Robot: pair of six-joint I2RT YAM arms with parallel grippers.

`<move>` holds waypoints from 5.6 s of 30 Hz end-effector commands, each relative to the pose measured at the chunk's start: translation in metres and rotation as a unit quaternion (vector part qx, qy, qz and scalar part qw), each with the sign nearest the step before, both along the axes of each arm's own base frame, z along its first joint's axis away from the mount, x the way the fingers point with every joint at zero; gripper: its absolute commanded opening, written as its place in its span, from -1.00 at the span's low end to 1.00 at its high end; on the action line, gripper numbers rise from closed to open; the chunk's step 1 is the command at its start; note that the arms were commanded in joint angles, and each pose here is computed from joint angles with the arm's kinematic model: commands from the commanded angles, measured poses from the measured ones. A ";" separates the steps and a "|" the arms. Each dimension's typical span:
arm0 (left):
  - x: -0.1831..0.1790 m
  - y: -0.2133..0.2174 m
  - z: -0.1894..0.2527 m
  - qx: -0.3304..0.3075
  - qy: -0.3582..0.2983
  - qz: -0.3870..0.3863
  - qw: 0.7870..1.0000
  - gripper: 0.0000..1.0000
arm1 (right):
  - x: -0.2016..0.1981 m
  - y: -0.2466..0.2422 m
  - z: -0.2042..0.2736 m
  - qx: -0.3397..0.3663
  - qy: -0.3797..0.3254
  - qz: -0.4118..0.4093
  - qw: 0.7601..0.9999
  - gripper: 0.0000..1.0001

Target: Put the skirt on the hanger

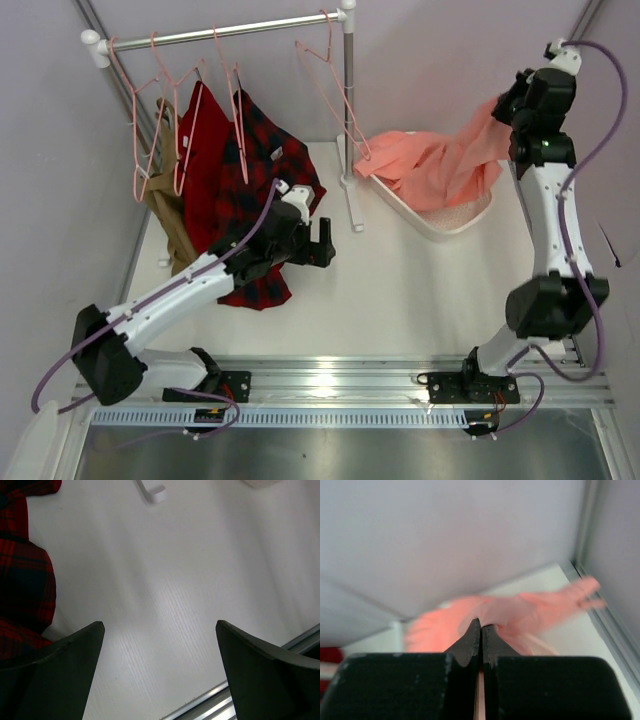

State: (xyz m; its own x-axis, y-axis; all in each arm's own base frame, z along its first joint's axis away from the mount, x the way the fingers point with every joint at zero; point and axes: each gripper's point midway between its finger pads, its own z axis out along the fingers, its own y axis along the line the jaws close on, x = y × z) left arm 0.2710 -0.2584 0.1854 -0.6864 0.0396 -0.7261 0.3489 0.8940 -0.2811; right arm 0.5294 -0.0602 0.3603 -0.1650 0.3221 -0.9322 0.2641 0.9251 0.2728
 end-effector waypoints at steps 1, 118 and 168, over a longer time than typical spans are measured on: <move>-0.008 0.003 0.032 -0.047 -0.055 -0.024 0.997 0.99 | -0.058 0.053 0.125 0.003 -0.137 0.065 0.988 -1.00; -0.030 -0.012 -0.013 -0.069 -0.063 0.051 0.994 -1.00 | -0.167 0.047 -0.228 0.194 0.201 -0.058 0.959 0.75; 0.009 -0.022 0.040 -0.196 -0.023 0.031 0.980 -1.00 | -0.282 0.212 -0.176 0.224 0.150 0.228 0.935 0.67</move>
State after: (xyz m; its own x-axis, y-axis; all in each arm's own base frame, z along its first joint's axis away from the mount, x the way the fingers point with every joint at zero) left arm 0.2698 -0.2750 0.1593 -0.7347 -0.2383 -0.6352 0.2241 0.7985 -0.5587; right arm 0.2633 0.1314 0.2190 -0.5530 0.4767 -0.6833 -0.0558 0.7971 0.6013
